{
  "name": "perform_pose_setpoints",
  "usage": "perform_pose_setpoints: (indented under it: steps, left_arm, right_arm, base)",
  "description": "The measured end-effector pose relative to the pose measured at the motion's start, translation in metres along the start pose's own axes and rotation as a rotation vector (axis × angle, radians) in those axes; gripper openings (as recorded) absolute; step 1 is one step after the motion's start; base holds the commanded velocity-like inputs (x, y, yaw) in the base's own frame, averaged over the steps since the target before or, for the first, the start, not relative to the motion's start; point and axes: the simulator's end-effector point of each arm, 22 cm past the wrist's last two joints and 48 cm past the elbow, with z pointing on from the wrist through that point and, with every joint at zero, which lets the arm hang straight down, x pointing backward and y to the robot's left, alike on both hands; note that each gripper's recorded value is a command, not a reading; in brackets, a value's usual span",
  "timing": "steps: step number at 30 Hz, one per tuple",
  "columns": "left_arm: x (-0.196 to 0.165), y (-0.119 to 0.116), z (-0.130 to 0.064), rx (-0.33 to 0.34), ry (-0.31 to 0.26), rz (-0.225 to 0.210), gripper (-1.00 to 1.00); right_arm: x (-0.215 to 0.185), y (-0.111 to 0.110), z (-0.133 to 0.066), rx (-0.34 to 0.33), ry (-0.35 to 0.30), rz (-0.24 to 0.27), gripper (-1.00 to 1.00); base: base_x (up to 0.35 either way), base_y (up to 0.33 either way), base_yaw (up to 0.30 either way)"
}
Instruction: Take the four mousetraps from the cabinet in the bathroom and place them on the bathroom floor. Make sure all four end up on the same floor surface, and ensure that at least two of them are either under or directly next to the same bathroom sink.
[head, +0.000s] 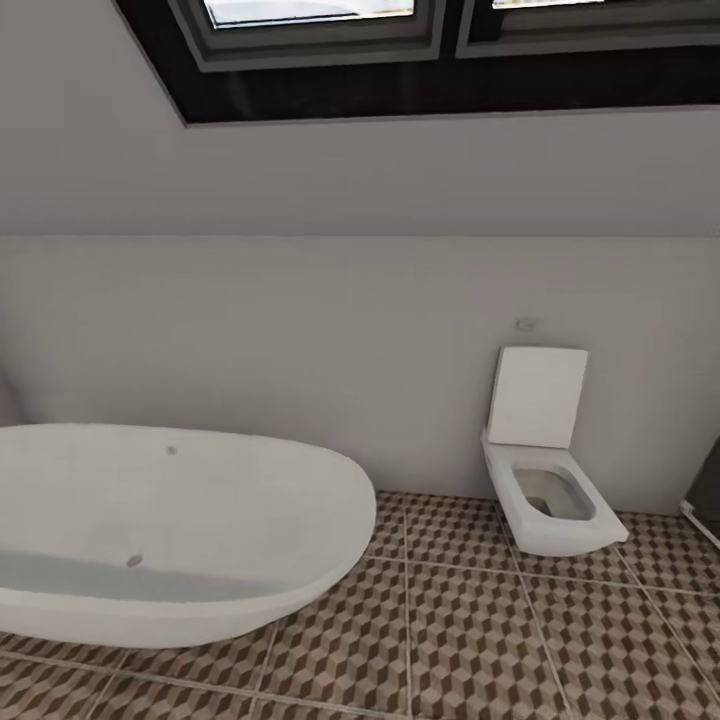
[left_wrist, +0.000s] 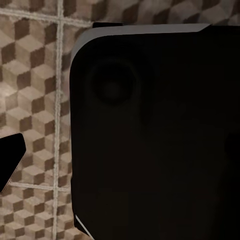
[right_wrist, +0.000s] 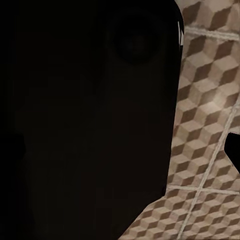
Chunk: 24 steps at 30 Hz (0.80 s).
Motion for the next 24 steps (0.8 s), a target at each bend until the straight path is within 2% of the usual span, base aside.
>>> perform_pose_setpoints:
  steps: [24]
  left_arm:
    - [0.0000, 0.0000, 0.0000, 0.000, 0.000, 0.000, 1.00]
  right_arm:
    - [0.0000, 0.0000, 0.0000, 0.000, 0.000, 0.001, 1.00]
  base:
    - [0.000, 0.000, -0.290]
